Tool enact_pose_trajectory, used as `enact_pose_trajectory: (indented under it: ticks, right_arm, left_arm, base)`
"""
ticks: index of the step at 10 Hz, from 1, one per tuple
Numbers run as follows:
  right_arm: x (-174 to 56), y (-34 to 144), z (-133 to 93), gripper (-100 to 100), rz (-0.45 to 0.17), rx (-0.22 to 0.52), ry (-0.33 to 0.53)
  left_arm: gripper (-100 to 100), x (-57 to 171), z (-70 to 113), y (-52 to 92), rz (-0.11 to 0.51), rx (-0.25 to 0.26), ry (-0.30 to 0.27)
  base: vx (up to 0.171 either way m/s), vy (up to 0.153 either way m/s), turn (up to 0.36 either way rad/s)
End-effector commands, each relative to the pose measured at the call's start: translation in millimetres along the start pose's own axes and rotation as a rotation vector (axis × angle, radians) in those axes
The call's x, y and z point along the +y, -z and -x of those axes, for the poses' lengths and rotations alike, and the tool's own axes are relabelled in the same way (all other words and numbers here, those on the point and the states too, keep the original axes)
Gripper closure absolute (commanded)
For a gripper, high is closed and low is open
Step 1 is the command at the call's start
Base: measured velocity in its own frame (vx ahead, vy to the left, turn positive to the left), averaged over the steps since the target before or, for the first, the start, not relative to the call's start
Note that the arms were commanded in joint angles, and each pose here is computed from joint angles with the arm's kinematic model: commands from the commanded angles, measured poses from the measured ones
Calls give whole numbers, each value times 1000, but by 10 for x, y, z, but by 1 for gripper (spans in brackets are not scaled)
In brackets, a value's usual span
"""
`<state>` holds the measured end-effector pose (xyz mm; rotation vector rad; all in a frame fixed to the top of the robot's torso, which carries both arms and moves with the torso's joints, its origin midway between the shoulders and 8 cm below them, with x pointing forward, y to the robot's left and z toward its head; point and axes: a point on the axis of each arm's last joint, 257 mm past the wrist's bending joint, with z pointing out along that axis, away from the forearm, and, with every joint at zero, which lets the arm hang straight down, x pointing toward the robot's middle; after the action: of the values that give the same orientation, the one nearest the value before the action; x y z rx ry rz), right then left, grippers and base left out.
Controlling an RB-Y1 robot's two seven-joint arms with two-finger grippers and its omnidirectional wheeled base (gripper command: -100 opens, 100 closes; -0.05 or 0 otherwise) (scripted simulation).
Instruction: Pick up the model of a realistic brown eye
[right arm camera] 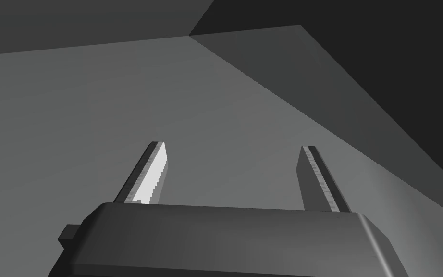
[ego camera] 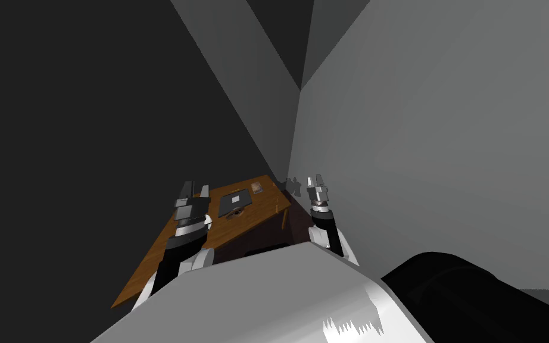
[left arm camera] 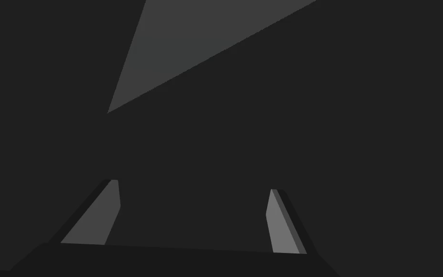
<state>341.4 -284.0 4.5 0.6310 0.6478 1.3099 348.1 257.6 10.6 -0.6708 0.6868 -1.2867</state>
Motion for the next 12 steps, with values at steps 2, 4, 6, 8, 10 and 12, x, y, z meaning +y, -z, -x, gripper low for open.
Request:
enact_pose_trajectory:
  ticks: [2, 4, 6, 8, 10, 12]
  right_arm:
    - [0, 0, 0, 0, 0, 0, 0]
    - [0, 0, 0, 0, 0, 0, 0]
    - [0, 0, 0, 0, 0, 0, 0]
    - [0, 0, 0, 0, 0, 0, 0]
    - [0, 0, 0, 0, 0, 0, 0]
    - [0, 0, 0, 0, 0, 0, 0]
  left_arm:
    - [-100, 119, 0, 33, 28, 44, -31]
    - [-100, 289, 49, 76, 68, 75, -64]
    - [-100, 513, 152, 132, 123, 93, -97]
    - [-100, 773, 309, 200, 190, 96, -128]
    - [-100, 1058, 513, 281, 266, 83, -154]
    - [-100, 1208, 629, 328, 307, 71, -163]
  base:
    - [0, -13, 0]
    - [-1, -28, -1]
    - [-4, -38, -3]
    - [-3, -46, -9]
    - [3, -50, -15]
    - [4, -43, -12]
